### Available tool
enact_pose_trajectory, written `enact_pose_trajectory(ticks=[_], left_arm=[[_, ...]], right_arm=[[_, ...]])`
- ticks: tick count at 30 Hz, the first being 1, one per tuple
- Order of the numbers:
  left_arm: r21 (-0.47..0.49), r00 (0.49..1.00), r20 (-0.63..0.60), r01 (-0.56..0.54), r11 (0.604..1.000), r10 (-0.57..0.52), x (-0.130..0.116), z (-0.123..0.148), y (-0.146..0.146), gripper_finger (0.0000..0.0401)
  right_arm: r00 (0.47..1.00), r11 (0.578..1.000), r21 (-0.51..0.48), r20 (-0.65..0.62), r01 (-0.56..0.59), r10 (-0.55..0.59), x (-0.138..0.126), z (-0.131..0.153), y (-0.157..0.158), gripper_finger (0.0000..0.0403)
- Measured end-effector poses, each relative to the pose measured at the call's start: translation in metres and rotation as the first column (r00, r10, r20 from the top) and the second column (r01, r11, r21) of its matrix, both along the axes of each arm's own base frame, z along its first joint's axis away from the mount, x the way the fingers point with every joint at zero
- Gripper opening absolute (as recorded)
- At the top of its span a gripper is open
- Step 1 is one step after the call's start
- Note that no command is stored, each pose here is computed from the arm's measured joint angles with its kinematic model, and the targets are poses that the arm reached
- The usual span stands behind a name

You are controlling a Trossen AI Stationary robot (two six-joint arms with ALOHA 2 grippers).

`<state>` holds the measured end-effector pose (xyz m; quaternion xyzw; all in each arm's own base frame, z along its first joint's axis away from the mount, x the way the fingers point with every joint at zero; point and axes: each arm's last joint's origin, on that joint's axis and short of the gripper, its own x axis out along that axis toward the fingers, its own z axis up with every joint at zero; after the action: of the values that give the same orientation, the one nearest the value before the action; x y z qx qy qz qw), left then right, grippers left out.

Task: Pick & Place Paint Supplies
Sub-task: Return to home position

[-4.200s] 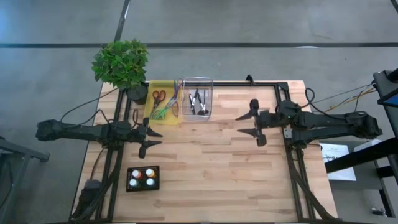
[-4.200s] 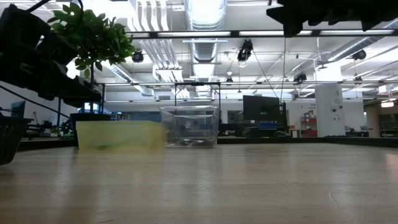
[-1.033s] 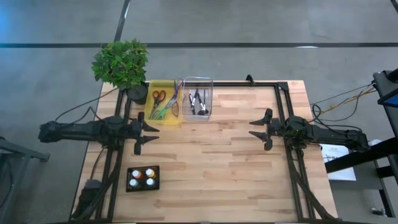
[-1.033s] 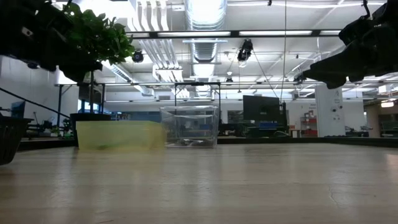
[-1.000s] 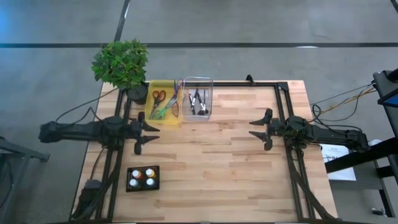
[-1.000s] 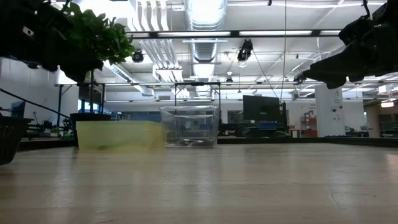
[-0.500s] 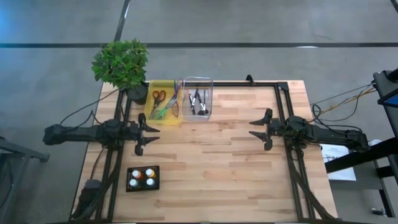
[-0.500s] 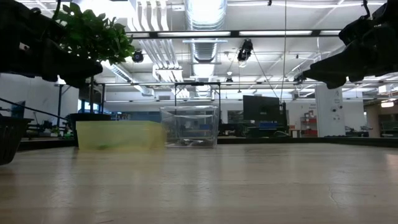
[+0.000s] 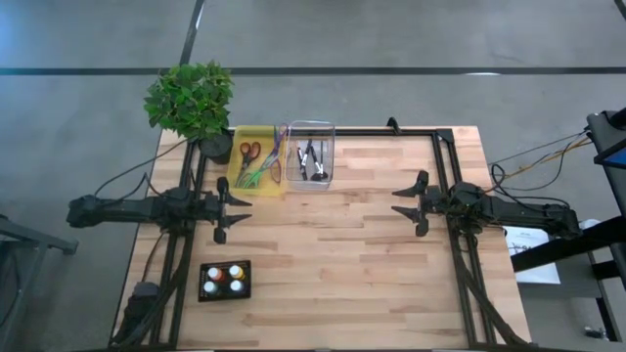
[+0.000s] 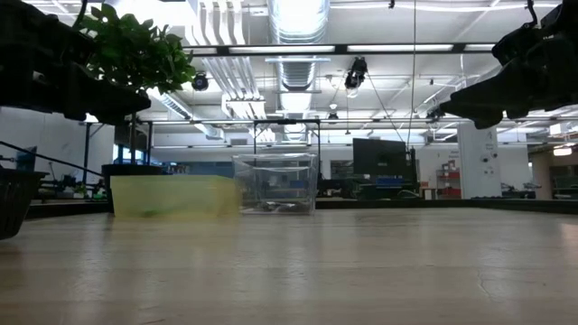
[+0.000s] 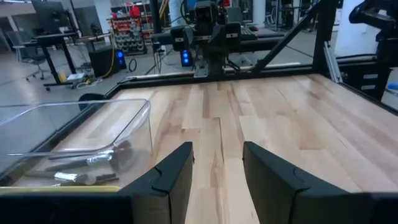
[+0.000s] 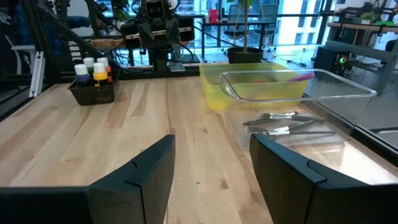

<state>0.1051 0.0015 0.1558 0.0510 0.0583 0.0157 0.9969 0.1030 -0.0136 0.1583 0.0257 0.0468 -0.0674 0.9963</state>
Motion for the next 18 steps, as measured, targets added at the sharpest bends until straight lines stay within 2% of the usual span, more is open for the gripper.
enact_pose_trajectory(ticks=[18], left_arm=[[-0.002,1.0,-0.008,-0.002,1.0,0.002,0.0003,-0.0007,0.0001,0.015]], right_arm=[[1.0,1.0,0.0,0.001,0.0,0.0,0.0,0.0002,0.0,0.0206]])
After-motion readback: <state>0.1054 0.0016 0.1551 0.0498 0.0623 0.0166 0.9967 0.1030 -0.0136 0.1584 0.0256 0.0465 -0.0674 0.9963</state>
